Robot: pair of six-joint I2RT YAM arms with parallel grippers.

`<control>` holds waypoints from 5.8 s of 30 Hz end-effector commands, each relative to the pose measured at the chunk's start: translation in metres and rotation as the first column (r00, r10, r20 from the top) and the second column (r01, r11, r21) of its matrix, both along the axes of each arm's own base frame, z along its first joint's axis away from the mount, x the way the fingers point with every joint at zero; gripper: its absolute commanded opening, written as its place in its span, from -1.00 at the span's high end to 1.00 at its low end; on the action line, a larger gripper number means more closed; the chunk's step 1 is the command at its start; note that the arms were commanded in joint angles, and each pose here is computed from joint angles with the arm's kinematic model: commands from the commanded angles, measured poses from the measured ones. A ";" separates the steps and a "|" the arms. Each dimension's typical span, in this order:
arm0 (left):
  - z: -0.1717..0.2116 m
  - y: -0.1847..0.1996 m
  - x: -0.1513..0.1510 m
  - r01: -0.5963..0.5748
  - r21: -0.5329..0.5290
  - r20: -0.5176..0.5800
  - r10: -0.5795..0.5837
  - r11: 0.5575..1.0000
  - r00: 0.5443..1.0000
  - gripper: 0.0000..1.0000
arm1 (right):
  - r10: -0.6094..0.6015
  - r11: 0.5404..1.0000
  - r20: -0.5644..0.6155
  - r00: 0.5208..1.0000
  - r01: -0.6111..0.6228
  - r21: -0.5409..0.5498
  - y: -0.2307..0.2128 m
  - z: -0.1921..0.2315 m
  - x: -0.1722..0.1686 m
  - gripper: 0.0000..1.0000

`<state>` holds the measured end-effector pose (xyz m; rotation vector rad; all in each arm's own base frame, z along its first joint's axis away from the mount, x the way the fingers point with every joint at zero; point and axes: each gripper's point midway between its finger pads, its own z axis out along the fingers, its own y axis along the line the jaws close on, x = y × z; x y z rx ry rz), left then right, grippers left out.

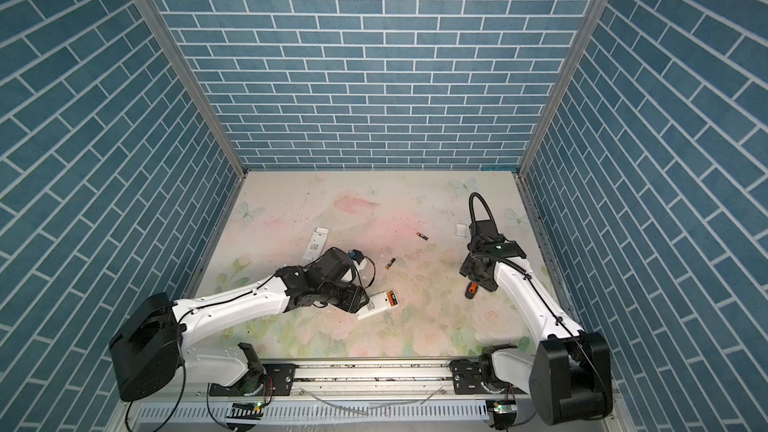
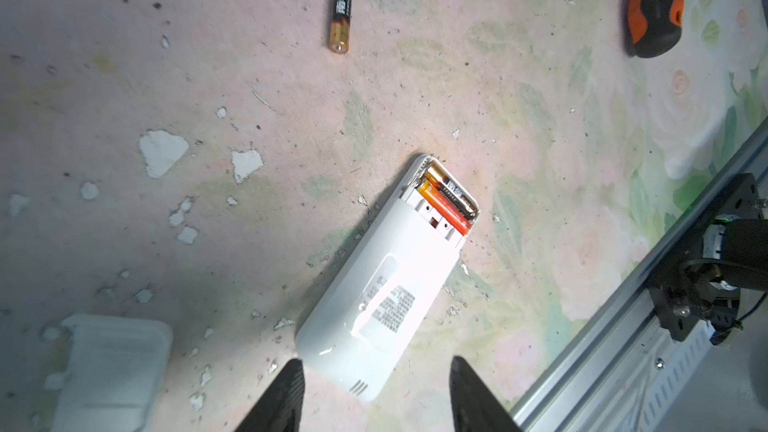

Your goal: Unload the batteries from the remote control

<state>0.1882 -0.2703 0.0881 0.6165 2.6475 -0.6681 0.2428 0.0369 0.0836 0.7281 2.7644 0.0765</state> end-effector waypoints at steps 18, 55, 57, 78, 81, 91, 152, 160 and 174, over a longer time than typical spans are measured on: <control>0.108 0.020 0.080 -0.259 -0.172 0.272 0.298 0.950 0.915 -0.55 | 0.031 0.999 -0.163 0.986 -0.030 0.012 0.003 -0.074 -0.020 0.52; 0.158 -0.126 0.134 -0.001 -0.660 0.093 0.083 0.752 0.992 -0.56 | 0.670 0.572 0.439 0.598 -0.794 0.208 0.184 0.146 -0.007 1.00; 0.156 -0.131 0.133 0.004 -0.660 0.090 0.074 0.751 0.993 -0.51 | 0.668 0.570 0.448 0.594 -0.796 0.205 0.185 0.147 -0.006 1.00; 0.144 -0.144 0.139 -0.039 -0.699 0.033 0.086 0.714 0.996 1.00 | 0.648 0.583 0.503 0.572 -0.797 0.157 0.187 0.160 -0.001 1.00; 0.143 -0.141 0.143 -0.063 -0.705 0.020 0.108 0.707 0.994 1.00 | 0.624 0.604 0.531 0.574 -0.785 0.140 0.184 0.167 0.001 0.98; 0.174 -0.114 0.186 -0.198 -0.827 -0.055 0.274 0.527 0.960 1.00 | 0.381 0.752 0.735 0.560 -0.651 0.106 0.168 0.192 0.021 -0.09; 0.235 -0.126 0.147 -0.260 -0.910 -0.203 0.200 0.324 0.959 1.00 | 0.222 0.787 0.951 0.217 -0.616 -0.043 0.215 0.256 0.069 0.29; 0.224 -0.141 0.138 -0.262 -0.901 -0.221 0.156 0.345 0.963 1.00 | 0.255 0.785 0.943 0.214 -0.615 -0.073 0.214 0.260 0.067 0.94; 0.213 -0.101 0.155 -0.250 -0.869 -0.131 0.288 0.426 0.949 0.10 | 0.431 0.771 0.825 0.366 -0.624 -0.126 0.179 0.242 0.031 1.00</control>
